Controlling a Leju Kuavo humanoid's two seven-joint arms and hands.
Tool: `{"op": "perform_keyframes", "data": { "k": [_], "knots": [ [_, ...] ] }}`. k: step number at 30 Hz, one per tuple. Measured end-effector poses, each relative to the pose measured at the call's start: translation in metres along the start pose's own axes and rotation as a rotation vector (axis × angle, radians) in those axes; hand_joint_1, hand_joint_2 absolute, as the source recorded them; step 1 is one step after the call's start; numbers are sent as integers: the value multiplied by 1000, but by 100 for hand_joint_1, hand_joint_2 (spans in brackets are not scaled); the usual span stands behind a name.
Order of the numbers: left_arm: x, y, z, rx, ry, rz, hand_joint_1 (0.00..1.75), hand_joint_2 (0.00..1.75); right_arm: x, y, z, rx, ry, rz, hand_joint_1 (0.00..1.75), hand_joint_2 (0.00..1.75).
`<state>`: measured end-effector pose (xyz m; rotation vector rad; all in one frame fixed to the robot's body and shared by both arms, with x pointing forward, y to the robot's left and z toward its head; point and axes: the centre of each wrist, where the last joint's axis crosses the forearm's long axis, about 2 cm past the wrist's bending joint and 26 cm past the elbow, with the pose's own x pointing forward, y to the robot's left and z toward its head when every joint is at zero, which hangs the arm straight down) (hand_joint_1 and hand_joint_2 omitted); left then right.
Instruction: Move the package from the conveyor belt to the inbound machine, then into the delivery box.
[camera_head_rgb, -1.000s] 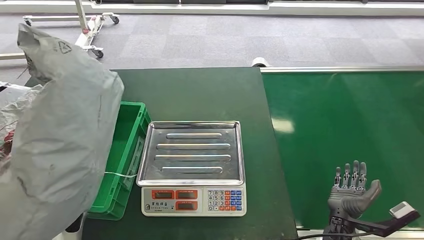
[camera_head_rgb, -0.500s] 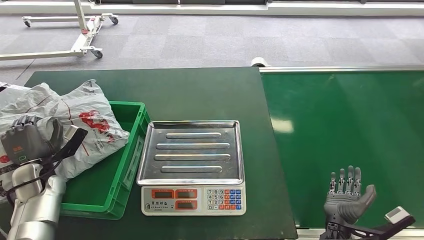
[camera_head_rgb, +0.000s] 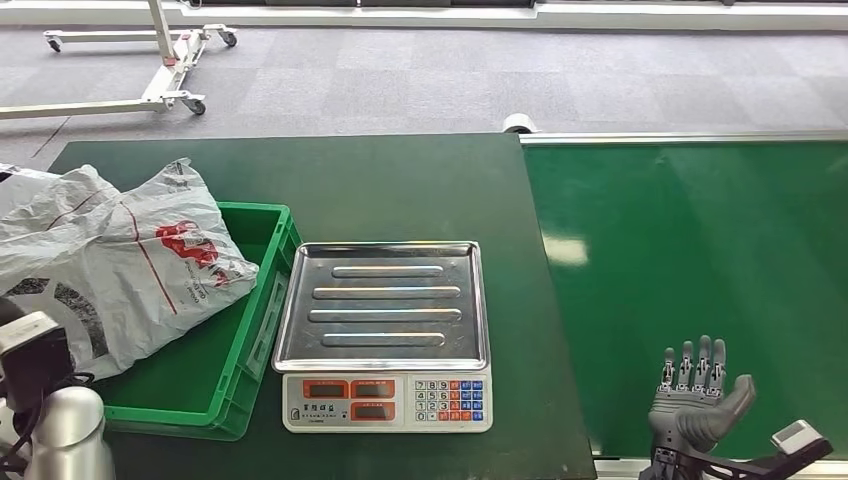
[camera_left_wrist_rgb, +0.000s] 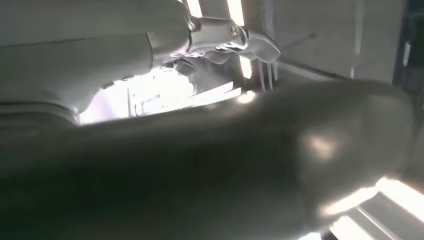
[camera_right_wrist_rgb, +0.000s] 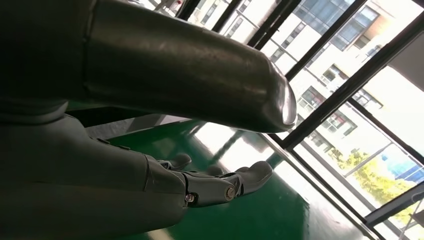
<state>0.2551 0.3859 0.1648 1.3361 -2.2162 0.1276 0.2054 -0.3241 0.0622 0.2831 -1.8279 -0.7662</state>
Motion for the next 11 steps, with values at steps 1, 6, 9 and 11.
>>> {"op": "perform_keyframes", "data": {
  "k": [1, 6, 9, 11],
  "knots": [
    [14, -5, 2, -23, 17, 124, 0, 0, 0, 0, 1, 1, -1, 11, 0, 0],
    [35, -14, 8, -96, 52, 333, 0, 0, 0, 0, 3, 5, -3, 38, 0, 0],
    [55, -31, 30, -216, 106, 487, 0, 0, 1, 8, 2, 33, -8, 89, 0, 0],
    [92, -56, 68, -396, 194, 730, 0, 0, 2, 23, -1, 86, -23, 178, 0, 0]
  ]
}}
